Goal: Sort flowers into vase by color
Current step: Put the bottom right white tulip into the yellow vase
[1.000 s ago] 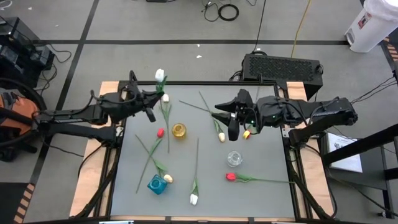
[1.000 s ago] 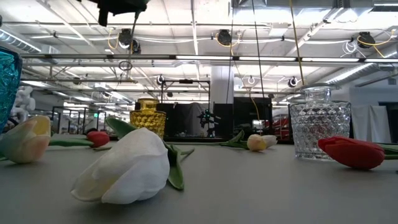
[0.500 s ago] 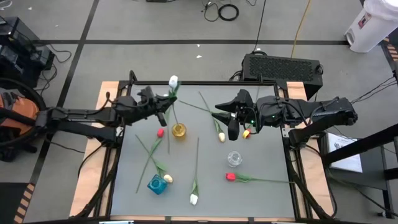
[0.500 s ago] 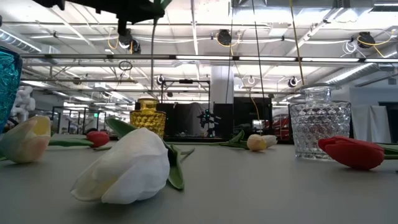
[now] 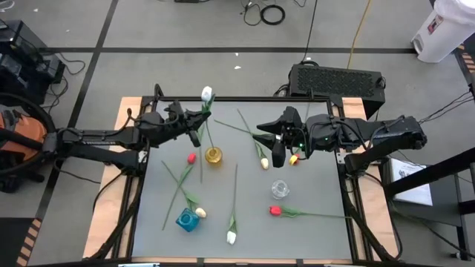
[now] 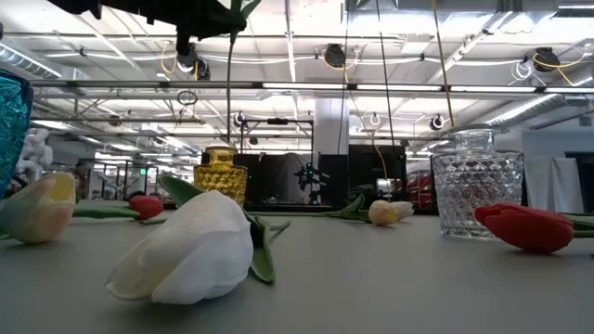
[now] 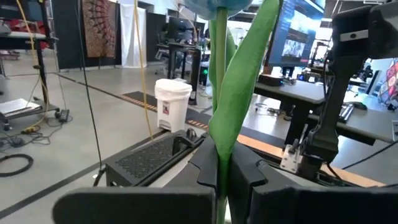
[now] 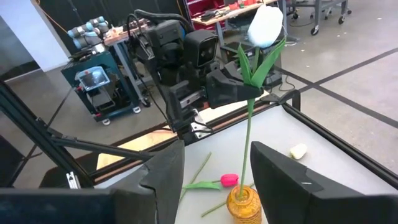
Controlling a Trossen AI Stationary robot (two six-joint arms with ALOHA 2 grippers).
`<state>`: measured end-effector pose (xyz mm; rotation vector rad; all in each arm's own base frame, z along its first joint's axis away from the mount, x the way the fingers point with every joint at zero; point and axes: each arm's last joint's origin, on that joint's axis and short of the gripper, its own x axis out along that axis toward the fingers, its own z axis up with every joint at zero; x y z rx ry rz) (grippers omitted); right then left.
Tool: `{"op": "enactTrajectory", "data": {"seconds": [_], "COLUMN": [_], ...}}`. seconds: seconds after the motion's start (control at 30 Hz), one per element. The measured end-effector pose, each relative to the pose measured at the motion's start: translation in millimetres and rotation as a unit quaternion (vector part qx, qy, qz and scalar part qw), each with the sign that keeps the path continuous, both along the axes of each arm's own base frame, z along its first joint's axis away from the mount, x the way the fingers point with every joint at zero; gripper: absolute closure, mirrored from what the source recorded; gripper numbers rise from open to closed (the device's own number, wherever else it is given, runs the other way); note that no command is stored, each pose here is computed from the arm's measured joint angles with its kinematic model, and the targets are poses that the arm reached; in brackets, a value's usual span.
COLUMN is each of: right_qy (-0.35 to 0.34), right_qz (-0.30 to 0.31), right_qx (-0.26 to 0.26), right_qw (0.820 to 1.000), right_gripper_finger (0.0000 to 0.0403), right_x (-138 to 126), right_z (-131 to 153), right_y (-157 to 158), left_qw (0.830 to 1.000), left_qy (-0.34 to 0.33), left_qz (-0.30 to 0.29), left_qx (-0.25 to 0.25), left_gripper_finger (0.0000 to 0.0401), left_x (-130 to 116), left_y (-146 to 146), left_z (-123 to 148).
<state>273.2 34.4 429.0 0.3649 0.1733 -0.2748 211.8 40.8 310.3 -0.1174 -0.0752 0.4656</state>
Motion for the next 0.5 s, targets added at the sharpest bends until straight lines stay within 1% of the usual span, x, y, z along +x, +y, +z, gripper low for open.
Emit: {"op": "enactTrajectory", "data": {"seconds": [0.17,0.33,0.5], "right_qy": [0.000,0.000,0.000], "right_qz": [0.000,0.000,0.000], "right_qx": [0.000,0.000,0.000], "right_qw": [1.000,1.000,1.000], "right_gripper_finger": [0.0227,0.0227,0.0227], "right_x": [0.1,0.1,0.1], "right_z": [-0.1,-0.1,-0.1], "right_y": [0.0,0.0,0.0], "left_qw": [1.000,0.999,0.999], "left_qy": [0.003,0.034,0.039], "left_qz": [0.004,0.003,0.003], "left_qx": [0.000,-0.007,-0.009], "left_gripper_finger": [0.0391,0.0392,0.0392], "left_x": [-0.4,-0.4,-0.4], "left_y": [1.9,1.8,1.8], "left_z": [-0.5,-6.6,-7.7]}}
